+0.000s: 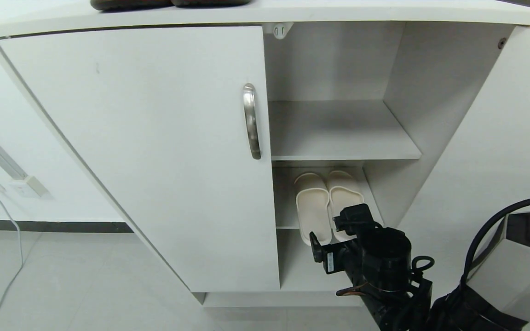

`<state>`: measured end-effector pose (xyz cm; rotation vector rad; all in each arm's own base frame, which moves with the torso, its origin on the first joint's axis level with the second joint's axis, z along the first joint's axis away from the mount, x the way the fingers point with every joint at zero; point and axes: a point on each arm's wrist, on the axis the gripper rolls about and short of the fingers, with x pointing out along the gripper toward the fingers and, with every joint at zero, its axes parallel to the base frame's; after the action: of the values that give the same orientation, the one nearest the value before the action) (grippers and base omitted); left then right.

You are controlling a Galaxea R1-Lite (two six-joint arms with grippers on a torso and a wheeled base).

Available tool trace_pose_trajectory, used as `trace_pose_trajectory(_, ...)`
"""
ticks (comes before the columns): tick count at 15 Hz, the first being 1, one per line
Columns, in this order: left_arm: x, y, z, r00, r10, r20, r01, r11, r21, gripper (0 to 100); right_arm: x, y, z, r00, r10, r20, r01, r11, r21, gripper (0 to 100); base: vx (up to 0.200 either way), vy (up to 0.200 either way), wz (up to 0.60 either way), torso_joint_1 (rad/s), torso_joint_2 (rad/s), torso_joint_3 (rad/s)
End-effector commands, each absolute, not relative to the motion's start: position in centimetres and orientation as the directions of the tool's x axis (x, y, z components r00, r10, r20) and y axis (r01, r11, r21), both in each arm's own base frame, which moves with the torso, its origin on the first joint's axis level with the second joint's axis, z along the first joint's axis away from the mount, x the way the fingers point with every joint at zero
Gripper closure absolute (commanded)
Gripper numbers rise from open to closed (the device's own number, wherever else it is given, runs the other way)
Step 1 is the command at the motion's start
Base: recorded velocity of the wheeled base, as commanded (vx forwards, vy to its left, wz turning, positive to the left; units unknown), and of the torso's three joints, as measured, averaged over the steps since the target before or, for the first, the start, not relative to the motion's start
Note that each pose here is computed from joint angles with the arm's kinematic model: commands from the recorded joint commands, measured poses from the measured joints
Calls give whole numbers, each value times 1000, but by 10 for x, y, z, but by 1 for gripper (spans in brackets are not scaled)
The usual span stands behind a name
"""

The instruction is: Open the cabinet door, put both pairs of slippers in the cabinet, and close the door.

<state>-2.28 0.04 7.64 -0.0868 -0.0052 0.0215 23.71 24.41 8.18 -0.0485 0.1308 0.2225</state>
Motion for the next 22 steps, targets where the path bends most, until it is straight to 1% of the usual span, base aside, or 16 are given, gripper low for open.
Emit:
trace_pose_trajectory(1,-23,0,76,1000,23,3,-23,996,-87,100,237,244,82,967,217,-134,-223,974,-33,0,-200,0,0,-7,7,7)
trace_pose_trajectory(4,-23,0,76,1000,21,3,-21,996,-84,100,237,244,83,967,217,-131,-223,974,-31,0,-200,0,0,2,1,2)
trace_pose_trajectory(18,-23,0,76,1000,20,3,-20,996,-84,100,237,244,80,966,218,-140,-225,974,-36,0,0,0,0,0,0,0)
trace_pose_trajectory(22,-23,0,76,1000,20,3,-20,996,-83,100,237,244,81,967,217,-136,-223,974,-35,0,0,0,0,4,2,166)
